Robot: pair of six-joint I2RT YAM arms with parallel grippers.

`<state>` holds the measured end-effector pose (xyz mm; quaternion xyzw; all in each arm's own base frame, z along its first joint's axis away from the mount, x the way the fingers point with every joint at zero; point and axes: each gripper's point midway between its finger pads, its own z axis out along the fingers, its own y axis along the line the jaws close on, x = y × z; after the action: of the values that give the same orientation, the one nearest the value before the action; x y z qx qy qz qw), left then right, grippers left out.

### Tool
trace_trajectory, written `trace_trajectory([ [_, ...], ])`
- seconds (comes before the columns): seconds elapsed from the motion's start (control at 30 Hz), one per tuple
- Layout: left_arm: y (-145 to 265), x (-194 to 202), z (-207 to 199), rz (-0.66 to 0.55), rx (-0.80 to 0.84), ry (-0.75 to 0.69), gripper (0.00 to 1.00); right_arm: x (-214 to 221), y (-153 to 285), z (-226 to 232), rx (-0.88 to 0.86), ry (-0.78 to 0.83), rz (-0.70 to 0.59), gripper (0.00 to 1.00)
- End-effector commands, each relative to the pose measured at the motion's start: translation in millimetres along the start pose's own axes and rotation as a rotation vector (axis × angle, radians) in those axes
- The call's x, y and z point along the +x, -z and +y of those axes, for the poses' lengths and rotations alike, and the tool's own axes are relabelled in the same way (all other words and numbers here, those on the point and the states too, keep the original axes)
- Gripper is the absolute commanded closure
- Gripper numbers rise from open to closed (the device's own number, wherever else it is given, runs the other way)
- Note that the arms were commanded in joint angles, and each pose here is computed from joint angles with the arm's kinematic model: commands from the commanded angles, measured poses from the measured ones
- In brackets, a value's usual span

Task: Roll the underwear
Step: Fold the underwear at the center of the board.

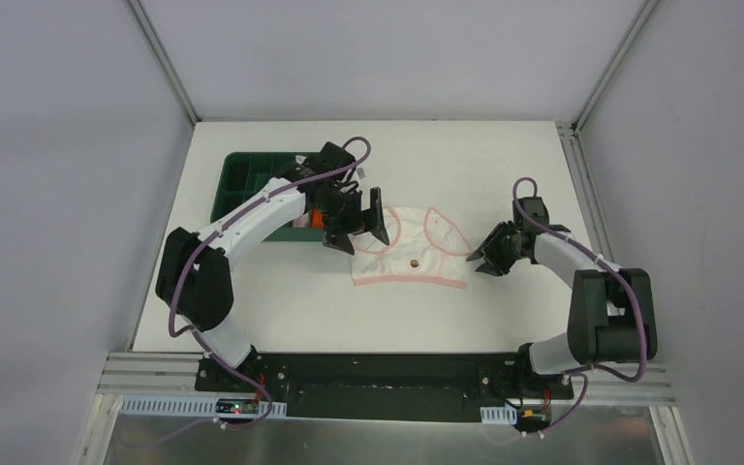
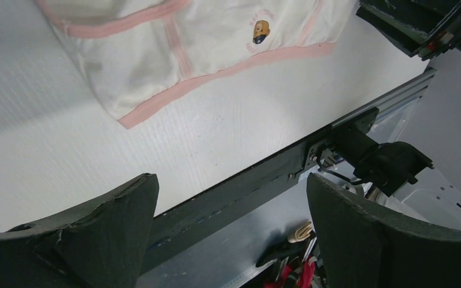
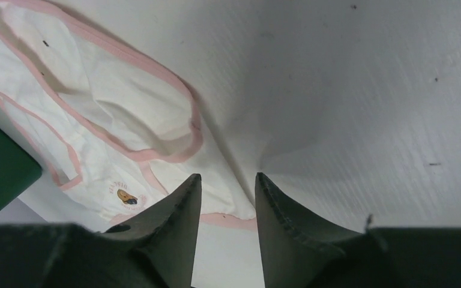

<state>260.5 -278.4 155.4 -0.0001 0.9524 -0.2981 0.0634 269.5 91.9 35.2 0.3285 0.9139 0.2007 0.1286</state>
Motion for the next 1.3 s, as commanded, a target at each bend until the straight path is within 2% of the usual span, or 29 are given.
trace_trajectory([
  [0.0,15.8,-1.1,-5.2,-0.084,0.032,-0.022,0.04,-18.6,-11.5,8.4,0.01,0.072,-0.027,0.66],
  [0.07,14.3,3.4,-0.5,-0.081,0.028,-0.008,0.04,-23.1,-18.2,5.1,0.041,0.086,-0.023,0.73],
  [0.17,13.7,6.7,5.5,-0.094,0.017,0.007,0.03,-22.4,-26.2,5.9,0.052,0.091,0.004,0.77],
  [0.33,21.7,7.4,4.8,-0.124,0.021,-0.002,0.02,-18.4,-25.0,-0.6,0.067,0.08,-0.014,0.98],
  [0.37,24.4,6.5,3.4,-0.133,0.024,-0.01,0.02,-16.9,-22.7,-4.1,0.075,0.073,-0.023,1.0],
  [0.53,39.6,0.7,-11.6,-0.17,0.067,-0.069,0.01,-3.8,-0.7,-26.5,0.112,0.009,-0.095,1.0],
  [0.7,35.6,0.4,-16.0,-0.151,0.077,-0.093,0.01,26.8,23.8,-50.7,0.108,-0.132,-0.14,1.0],
  [0.8,26.7,4.5,-20.5,-0.118,0.08,-0.104,0.01,48.4,36.2,-59.7,0.069,-0.239,-0.163,1.0],
  [0.9,23.1,6.5,-41.6,-0.095,0.116,-0.158,0.01,74.2,37.1,-66.4,-0.006,-0.346,-0.165,1.0],
  [1.07,8.9,5.2,-74.8,-0.1,0.118,-0.247,0.01,83.3,43.2,-74.2,-0.041,-0.338,-0.211,1.0],
  [1.17,-10.2,10.9,-73.9,-0.084,0.072,-0.263,0.01,71.7,50.1,-72.9,-0.011,-0.291,-0.259,0.76],
  [1.27,-31.4,13.8,-52.7,-0.068,-0.011,-0.211,0.04,60.9,54.8,-74.2,0.063,-0.224,-0.287,0.66],
])
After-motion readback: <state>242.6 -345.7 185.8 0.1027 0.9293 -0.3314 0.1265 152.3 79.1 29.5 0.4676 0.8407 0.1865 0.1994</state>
